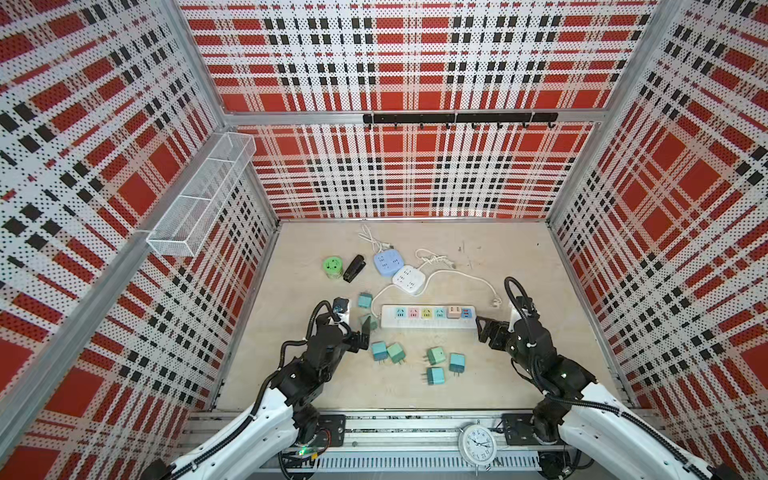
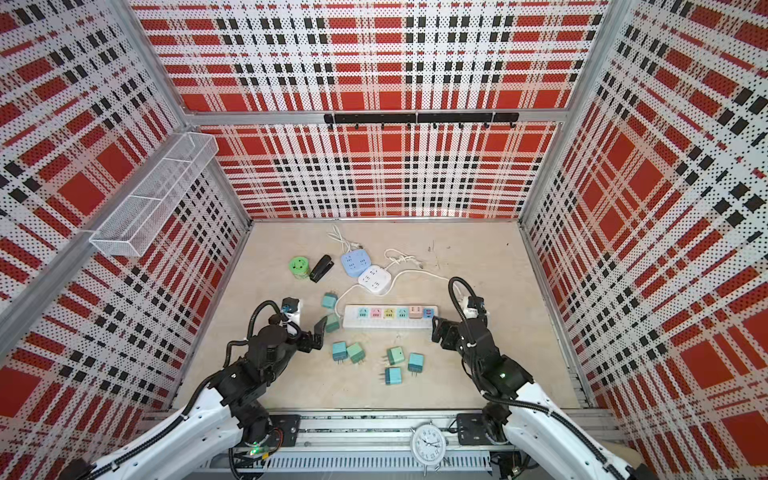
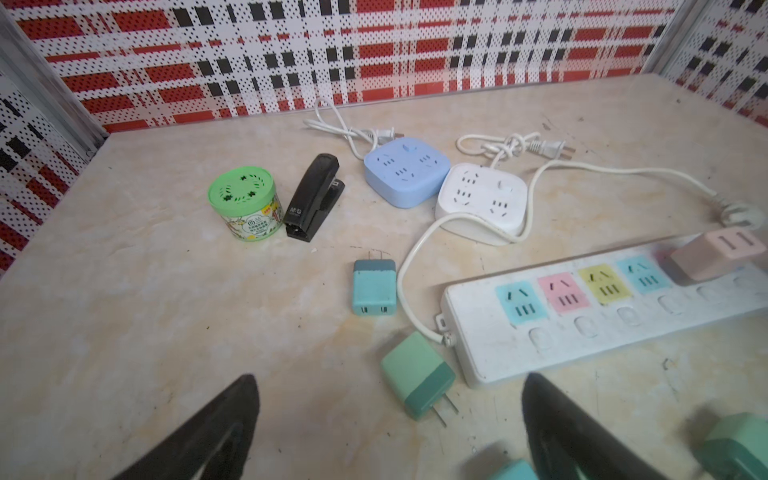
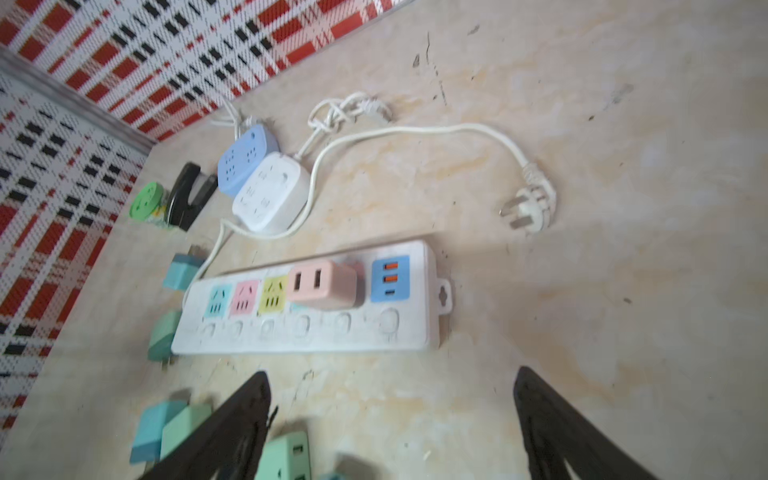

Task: Insert the plug
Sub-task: 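Open the left gripper and lift away while the right gripper moves back, then lower the right gripper onto a teal adapter near the robot and grasp it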

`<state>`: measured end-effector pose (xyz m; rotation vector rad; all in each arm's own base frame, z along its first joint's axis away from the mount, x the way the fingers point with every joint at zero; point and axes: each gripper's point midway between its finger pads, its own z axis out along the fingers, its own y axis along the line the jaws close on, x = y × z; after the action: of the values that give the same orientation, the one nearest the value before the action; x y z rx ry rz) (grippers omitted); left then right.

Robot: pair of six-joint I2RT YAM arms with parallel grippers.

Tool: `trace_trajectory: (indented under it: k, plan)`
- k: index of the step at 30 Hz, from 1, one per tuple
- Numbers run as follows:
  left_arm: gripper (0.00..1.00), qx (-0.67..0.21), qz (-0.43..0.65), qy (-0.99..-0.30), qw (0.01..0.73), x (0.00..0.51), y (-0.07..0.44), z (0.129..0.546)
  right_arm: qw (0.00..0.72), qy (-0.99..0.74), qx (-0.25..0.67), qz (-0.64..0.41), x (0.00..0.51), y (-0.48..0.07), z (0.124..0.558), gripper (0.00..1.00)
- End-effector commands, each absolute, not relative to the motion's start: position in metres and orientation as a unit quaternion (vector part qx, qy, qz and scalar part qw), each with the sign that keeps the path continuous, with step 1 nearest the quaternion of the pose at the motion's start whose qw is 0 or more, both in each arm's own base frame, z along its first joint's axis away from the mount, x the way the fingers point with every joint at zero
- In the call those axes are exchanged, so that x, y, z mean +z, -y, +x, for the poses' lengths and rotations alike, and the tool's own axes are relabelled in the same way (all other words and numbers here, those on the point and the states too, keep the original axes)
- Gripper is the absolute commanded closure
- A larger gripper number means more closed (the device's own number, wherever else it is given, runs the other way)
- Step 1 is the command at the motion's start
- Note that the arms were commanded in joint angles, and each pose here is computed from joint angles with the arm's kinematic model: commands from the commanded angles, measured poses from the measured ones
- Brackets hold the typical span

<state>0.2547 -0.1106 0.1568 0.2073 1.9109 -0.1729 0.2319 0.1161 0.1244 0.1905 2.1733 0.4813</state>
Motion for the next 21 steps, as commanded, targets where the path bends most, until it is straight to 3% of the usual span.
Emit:
trace_trajectory:
  k: [1, 6, 15, 21]
  plan:
    - [0.01, -0.089, 0.053, -0.800, 0.592, 0.168, 0.105, 0.258, 0.401, -0.897, 0.172, 0.068, 0.105, -0.116, 0.210, 0.08]
    - [0.01, -0.091, 0.059, -0.804, 0.585, 0.166, 0.108, 0.258, 0.384, -0.903, 0.189, 0.019, 0.097, -0.146, 0.193, 0.08]
    - [0.01, -0.098, 0.068, -0.809, 0.575, 0.163, 0.113, 0.258, 0.340, -0.927, 0.153, -0.027, 0.068, -0.178, 0.180, 0.15]
    - [0.01, -0.098, 0.070, -0.811, 0.572, 0.161, 0.115, 0.259, 0.329, -0.935, 0.130, -0.042, 0.056, -0.190, 0.178, 0.15]
